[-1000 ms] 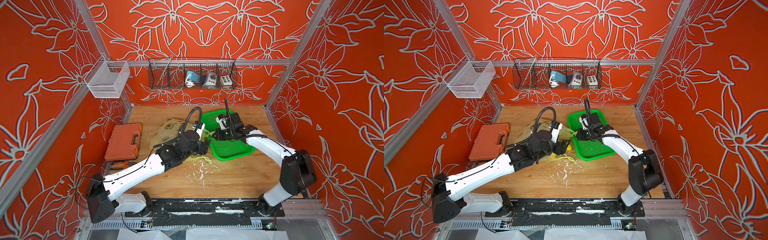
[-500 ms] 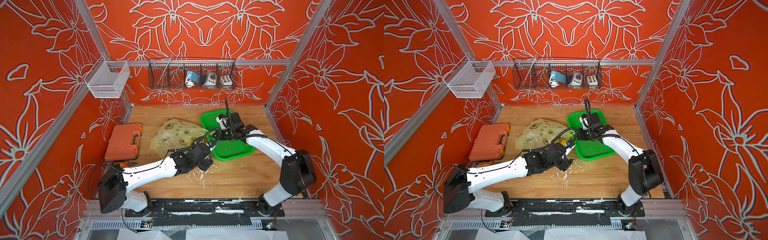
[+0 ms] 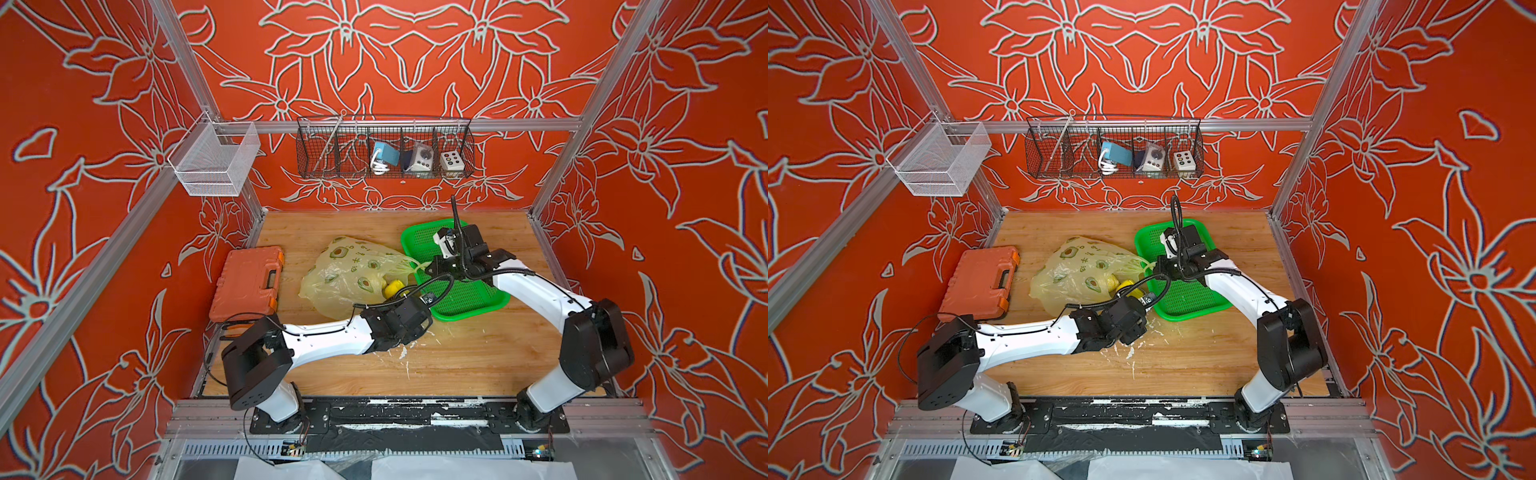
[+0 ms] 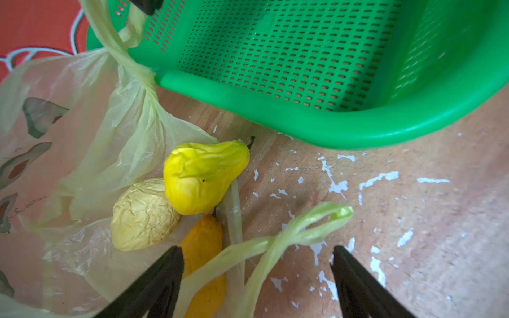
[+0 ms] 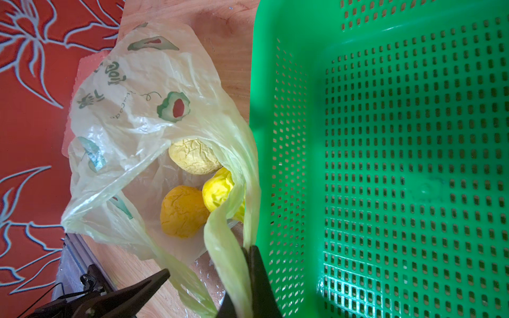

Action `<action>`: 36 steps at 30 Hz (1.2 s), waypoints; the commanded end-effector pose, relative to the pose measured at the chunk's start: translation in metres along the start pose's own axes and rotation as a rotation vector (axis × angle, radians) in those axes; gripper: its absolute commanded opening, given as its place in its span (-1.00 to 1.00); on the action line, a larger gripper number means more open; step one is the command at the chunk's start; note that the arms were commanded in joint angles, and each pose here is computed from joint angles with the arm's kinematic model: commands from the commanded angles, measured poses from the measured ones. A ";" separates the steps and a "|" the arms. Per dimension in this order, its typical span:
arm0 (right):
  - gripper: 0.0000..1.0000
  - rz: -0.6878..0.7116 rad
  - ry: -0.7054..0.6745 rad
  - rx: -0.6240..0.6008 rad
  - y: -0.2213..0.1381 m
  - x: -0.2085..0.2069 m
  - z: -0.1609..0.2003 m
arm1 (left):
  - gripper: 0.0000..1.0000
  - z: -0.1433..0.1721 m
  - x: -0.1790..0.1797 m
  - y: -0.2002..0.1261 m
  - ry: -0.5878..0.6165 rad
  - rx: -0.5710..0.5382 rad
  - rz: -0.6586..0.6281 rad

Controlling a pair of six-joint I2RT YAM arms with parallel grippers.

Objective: Place the pears into plastic bags & tie knots
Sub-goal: Place the plastic bag at the center of the board.

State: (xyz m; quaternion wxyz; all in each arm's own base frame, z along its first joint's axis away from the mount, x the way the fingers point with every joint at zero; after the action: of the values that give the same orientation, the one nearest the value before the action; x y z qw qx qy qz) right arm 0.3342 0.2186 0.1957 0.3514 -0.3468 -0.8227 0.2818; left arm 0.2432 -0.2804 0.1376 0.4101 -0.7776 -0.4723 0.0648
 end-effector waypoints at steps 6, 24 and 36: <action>-1.00 -0.011 -0.002 -0.037 -0.006 0.002 -0.010 | -0.48 0.008 -0.004 0.026 0.060 0.030 -0.087; -1.00 -0.063 -0.054 -0.237 -0.116 0.055 -0.053 | -1.00 -0.100 0.106 -0.146 -0.661 -0.539 0.064; -1.00 -0.073 -0.053 -0.348 -0.192 0.085 -0.058 | -1.00 -0.075 0.153 -0.188 -0.825 -0.739 0.073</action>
State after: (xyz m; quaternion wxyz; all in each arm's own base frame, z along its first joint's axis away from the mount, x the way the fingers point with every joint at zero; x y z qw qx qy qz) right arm 0.2780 0.1917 0.3768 0.2733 -0.3549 -0.8818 0.1478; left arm 0.2411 -0.1707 0.3430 -0.0560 -0.7882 -0.5739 0.2150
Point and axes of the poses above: each gripper's point midway between its finger pads, its own y axis out along the fingers, its own x axis along the line the jaws close on, z = x × y, the point moved 5 cm from there along -y, back along the fingers, and after that the axes turned 13 degrees about -y, right-handed, at the moved point
